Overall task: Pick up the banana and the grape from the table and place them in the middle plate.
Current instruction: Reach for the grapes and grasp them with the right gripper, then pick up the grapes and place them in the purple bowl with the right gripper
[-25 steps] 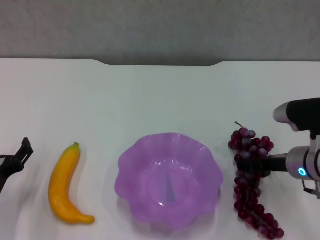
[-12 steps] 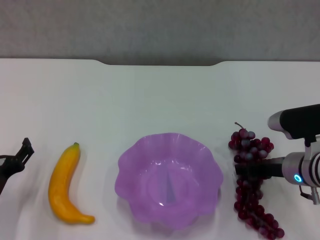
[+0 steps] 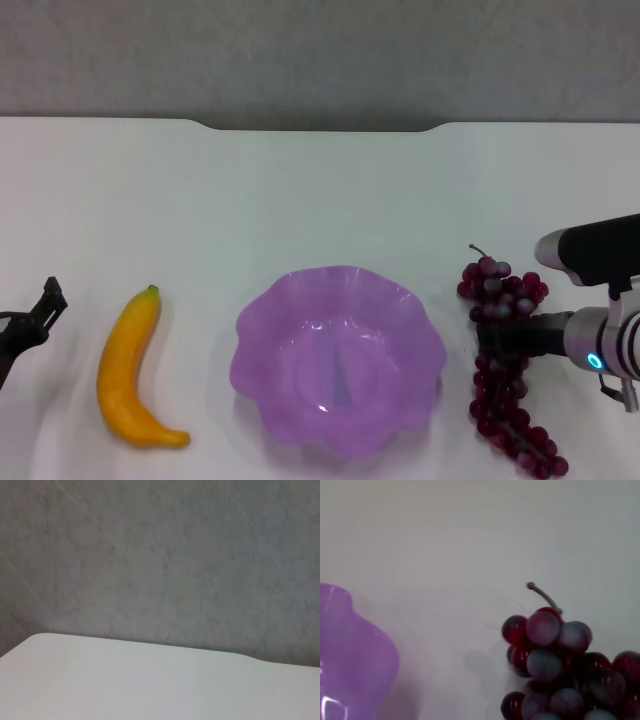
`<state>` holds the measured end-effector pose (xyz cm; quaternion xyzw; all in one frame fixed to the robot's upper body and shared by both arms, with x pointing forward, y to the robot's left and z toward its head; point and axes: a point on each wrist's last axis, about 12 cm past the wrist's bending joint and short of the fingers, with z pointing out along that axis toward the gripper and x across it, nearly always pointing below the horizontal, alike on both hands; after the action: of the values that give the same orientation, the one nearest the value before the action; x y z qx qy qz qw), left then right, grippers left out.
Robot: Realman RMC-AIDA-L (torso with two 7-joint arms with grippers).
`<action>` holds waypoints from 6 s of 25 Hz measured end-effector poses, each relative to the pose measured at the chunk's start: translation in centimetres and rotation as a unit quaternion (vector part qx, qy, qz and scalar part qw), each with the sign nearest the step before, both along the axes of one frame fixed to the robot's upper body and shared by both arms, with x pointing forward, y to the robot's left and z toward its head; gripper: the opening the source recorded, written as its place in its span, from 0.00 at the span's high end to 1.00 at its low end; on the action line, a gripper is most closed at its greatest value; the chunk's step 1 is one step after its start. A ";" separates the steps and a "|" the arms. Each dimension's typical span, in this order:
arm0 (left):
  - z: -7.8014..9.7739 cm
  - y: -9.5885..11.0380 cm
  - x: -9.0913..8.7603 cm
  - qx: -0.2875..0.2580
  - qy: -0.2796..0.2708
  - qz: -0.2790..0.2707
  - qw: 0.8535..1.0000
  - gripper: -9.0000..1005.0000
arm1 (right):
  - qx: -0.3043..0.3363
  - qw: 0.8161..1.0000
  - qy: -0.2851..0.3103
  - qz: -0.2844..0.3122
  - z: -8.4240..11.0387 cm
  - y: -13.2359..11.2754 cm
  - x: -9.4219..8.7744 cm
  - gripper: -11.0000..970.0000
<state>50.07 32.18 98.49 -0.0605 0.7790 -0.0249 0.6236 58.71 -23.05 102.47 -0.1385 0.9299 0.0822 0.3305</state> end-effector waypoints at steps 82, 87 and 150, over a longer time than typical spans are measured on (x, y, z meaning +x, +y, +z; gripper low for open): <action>0.0 0.2 -0.2 0.000 -0.002 0.003 1.000 0.16 | -0.012 0.939 -0.345 -0.003 -0.2 -0.9 -4.6 0.62; 0.0 0.3 -0.2 0.001 -0.001 0.004 1.000 0.16 | 0.003 0.916 -0.401 0.021 1.2 0.1 -5.2 0.63; 0.2 -0.1 0.4 -0.002 -0.005 -0.002 1.000 0.18 | 0.042 0.882 -0.401 0.243 0.0 6.1 -6.4 0.16</action>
<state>50.45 32.07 98.72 -0.0601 0.7763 -0.0274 0.6269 52.34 -16.92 102.51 -0.3671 0.6507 0.1361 0.6506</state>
